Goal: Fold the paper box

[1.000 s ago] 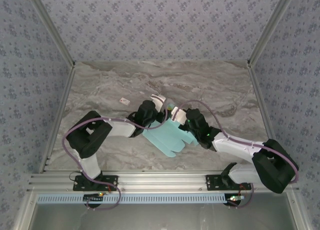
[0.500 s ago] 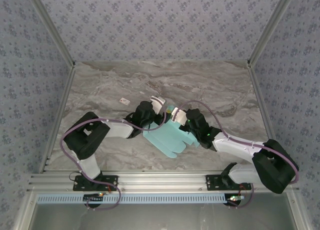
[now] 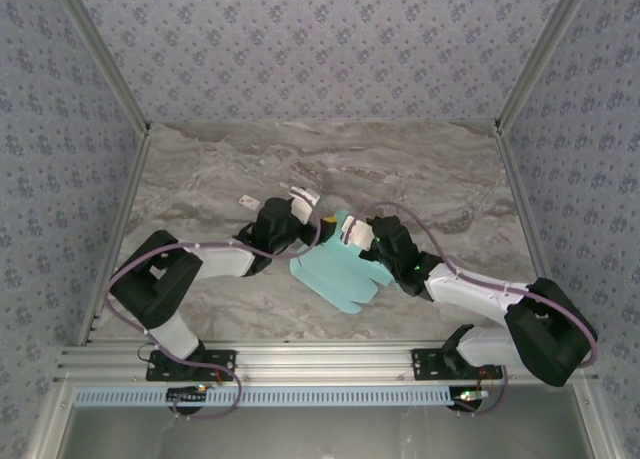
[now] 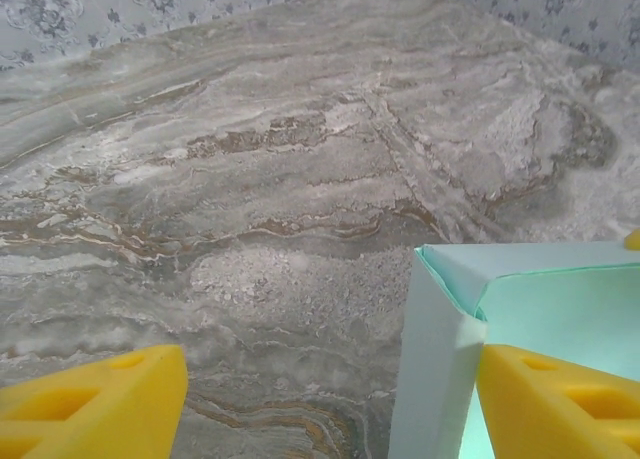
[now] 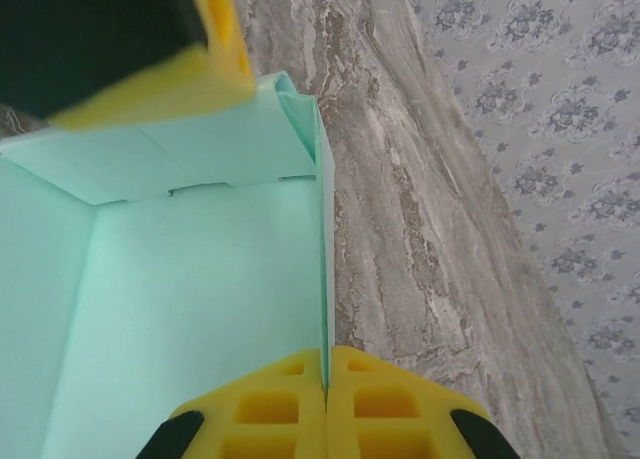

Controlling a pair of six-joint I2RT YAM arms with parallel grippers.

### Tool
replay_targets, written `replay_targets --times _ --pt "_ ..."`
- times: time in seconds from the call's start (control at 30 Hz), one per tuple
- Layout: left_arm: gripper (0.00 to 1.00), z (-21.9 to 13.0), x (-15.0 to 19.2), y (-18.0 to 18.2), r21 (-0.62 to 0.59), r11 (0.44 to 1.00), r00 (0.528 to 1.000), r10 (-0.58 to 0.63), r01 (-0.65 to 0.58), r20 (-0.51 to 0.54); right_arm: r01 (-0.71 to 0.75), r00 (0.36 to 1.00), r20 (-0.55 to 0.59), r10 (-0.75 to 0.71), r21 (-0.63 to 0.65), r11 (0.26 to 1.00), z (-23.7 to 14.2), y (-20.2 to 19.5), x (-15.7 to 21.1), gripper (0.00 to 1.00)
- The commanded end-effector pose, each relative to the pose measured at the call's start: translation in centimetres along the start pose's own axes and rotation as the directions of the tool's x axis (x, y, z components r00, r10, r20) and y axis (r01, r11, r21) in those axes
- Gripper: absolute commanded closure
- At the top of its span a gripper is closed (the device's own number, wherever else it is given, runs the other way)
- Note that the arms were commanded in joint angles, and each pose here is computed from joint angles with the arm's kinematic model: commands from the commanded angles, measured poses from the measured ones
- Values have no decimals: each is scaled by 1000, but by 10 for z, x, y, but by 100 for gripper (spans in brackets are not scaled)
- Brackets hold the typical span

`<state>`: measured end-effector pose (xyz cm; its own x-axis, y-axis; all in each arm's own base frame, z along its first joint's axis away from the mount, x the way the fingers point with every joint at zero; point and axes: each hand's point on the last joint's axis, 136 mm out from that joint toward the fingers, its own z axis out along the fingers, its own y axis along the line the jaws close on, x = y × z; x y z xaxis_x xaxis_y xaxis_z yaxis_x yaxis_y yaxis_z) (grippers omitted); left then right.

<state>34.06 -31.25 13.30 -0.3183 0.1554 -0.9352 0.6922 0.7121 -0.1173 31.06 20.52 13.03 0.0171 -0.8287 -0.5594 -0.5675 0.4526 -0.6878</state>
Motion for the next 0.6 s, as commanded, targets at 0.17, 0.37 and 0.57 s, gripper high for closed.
replay_targets --times 0.17,0.37,0.57 --pt "21 -29 -45 14 23 991 983 -134 132 125 153 988 11 -154 88 984 4 -20 -16 100" --pt "20 -18 -50 26 4 964 964 -268 268 5 275 960 16 -278 111 955 13 -9 -19 100" --pt "22 0 -43 16 46 929 922 -358 368 -144 359 931 24 -365 135 924 20 0 -25 100"
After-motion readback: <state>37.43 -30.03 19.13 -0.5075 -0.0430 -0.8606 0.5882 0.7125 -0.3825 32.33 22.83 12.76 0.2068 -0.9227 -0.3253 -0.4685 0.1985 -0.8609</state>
